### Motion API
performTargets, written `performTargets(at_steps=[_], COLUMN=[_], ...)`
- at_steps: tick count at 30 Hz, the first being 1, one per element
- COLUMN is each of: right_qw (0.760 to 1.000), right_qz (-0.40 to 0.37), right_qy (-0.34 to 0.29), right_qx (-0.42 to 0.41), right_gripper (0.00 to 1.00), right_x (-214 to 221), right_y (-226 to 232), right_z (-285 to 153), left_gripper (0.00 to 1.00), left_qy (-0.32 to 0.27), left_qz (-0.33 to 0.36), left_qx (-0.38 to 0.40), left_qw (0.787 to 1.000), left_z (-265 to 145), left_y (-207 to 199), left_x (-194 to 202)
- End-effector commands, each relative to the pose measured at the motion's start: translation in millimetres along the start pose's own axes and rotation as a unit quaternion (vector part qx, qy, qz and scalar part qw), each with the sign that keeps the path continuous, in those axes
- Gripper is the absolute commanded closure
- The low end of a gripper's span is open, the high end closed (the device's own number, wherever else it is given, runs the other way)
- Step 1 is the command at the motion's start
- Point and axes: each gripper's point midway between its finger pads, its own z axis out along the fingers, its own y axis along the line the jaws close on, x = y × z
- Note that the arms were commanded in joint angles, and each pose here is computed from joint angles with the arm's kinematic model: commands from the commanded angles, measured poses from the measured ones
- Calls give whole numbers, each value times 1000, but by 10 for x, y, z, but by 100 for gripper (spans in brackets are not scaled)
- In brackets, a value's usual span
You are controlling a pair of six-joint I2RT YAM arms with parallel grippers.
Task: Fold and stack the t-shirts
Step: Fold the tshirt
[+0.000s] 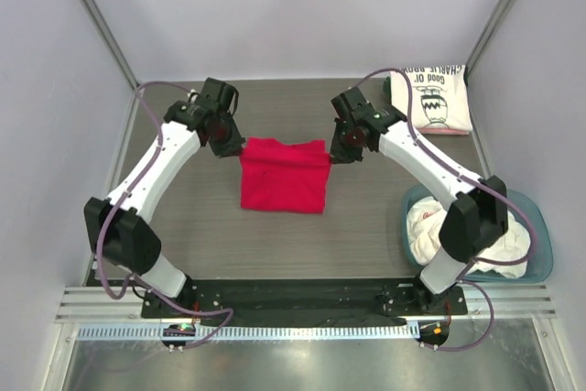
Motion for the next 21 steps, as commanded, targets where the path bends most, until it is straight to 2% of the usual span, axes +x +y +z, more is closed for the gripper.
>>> performTargets(at_steps=[1, 9, 16, 21], right_qw=[999, 999, 999, 999], right_qz=[-28, -25, -18, -11], right_qy=[-2, 21, 36, 49], right_qx=[22, 28, 35, 17], right_gripper=[99, 99, 99, 99], right_x=[-221, -563, -769, -890], right_y=[-115, -100, -161, -116], right_z=[57, 559, 975, 1209], left_gripper=[100, 100, 100, 100], left_qy=[-23, 8, 46, 48], left_qz=[8, -6, -13, -26], left_qx=[-18, -33, -52, -54], left_qw=[1000, 999, 997, 997], left_z=[84, 626, 1165, 1424], left_y=[106, 88, 91, 81], left_x=[-357, -686, -807, -970])
